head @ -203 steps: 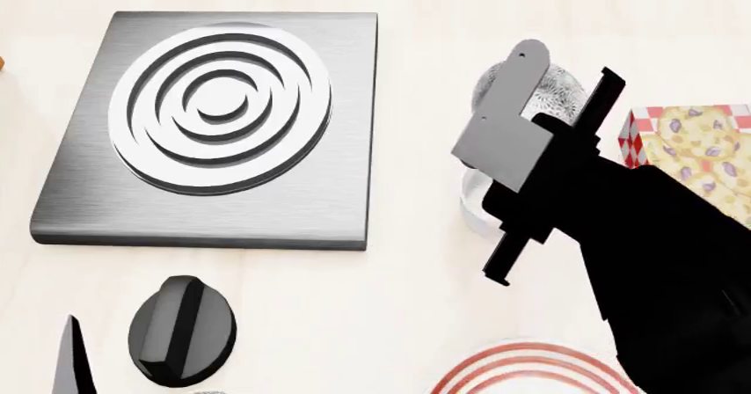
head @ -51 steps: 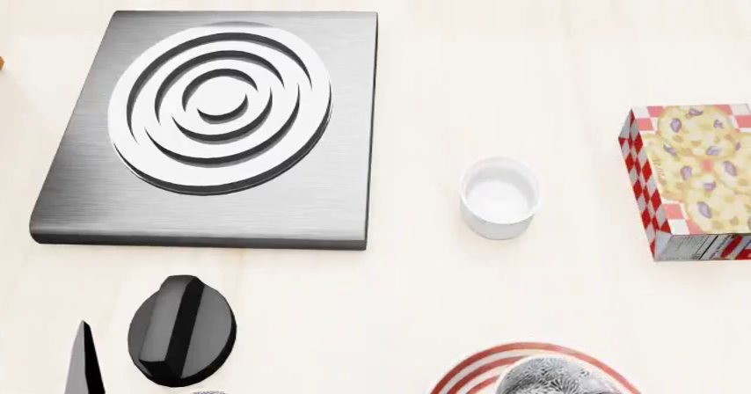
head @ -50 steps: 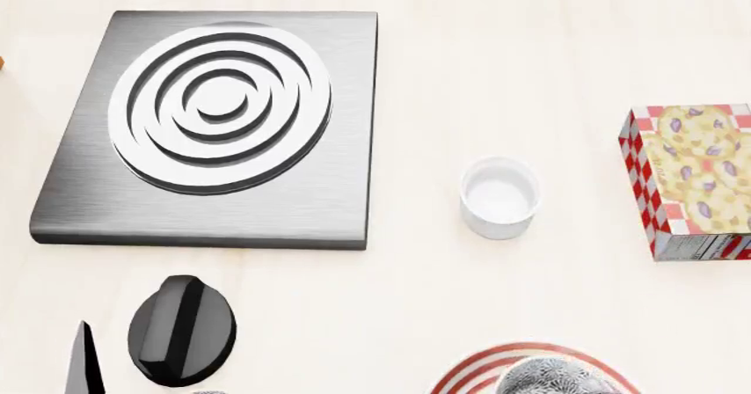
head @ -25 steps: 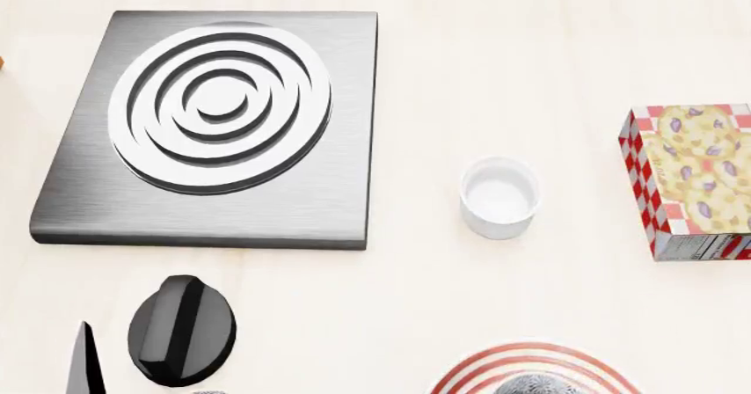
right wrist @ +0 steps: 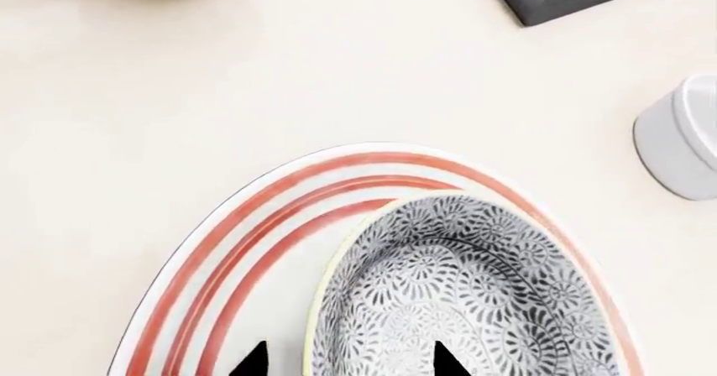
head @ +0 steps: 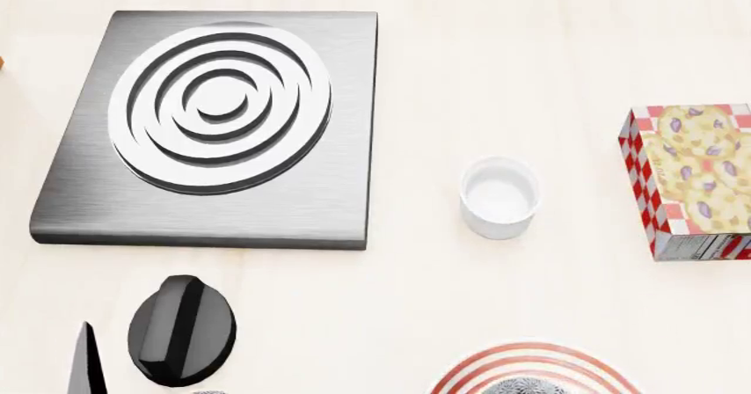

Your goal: Pick the akita bowl on the ramekin and place it on the plate.

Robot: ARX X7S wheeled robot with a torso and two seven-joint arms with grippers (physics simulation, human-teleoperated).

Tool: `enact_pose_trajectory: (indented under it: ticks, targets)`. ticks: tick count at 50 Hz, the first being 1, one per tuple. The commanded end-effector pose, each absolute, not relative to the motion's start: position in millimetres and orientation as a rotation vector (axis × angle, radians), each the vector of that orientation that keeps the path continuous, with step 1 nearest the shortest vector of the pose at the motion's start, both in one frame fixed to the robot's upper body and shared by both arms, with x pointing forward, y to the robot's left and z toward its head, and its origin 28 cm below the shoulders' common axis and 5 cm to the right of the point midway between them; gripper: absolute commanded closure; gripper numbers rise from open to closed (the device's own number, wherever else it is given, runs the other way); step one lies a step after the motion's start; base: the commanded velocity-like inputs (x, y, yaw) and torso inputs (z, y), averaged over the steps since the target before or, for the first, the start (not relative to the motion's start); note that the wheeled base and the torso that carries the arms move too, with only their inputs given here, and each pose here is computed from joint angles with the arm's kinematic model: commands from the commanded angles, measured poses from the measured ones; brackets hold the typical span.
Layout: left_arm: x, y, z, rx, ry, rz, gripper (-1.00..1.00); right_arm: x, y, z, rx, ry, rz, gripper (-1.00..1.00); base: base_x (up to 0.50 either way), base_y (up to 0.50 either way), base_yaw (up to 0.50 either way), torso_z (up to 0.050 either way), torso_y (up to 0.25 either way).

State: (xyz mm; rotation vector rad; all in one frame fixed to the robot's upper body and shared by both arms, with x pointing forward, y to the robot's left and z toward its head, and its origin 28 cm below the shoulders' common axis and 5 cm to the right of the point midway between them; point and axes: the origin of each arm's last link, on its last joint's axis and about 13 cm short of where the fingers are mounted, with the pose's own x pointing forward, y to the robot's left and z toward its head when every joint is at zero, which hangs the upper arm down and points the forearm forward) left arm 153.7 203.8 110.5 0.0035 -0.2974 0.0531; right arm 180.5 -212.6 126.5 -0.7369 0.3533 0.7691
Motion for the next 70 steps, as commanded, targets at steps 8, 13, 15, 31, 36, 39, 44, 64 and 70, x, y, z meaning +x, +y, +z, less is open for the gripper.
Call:
enact_pose_trajectory:
  ticks: [8,13,15,31,36,39,44,64,70]
  targets:
    - [153.5,203.5,110.1,0.002,-0.297,0.05,-1.0,180.2,-209.3,124.2,-0.712,0.337,0.771,-1.0,0.0,0.0,0.0,0.0,0.0]
    - [153.6,203.7,109.9,0.001,-0.295,0.051,-1.0,180.1,-208.3,123.8,-0.702,0.337,0.779,-1.0,0.0,0.0,0.0,0.0,0.0]
    - [153.6,203.5,109.8,0.0,-0.294,0.049,-1.0,179.4,-208.0,123.8,-0.703,0.337,0.781,-1.0,0.0,0.0,0.0,0.0,0.0]
    - [152.8,204.0,111.3,-0.004,-0.296,0.051,-1.0,167.8,-206.3,144.4,-0.741,0.327,0.785,-1.0,0.0,0.0,0.0,0.0,0.0]
    - [152.0,204.7,112.6,-0.008,-0.299,0.053,-1.0,164.0,-205.8,152.5,-0.75,0.31,0.775,-1.0,0.0,0.0,0.0,0.0,0.0]
    - [151.7,205.1,113.5,-0.01,-0.301,0.054,-1.0,161.4,-204.7,157.0,-0.756,0.3,0.773,-1.0,0.0,0.0,0.0,0.0,0.0]
    - [151.6,205.2,113.3,-0.014,-0.298,0.052,-1.0,158.1,-202.2,161.5,-0.763,0.283,0.766,-1.0,0.0,0.0,0.0,0.0,0.0]
    - [150.7,205.2,113.8,-0.013,-0.301,0.051,-1.0,160.1,-189.2,168.0,-0.657,-0.018,0.64,-1.0,0.0,0.0,0.0,0.0,0.0]
    - [150.5,205.6,114.3,-0.009,-0.306,0.053,-1.0,165.9,-184.5,160.8,-0.578,-0.102,0.599,-1.0,0.0,0.0,0.0,0.0,0.0]
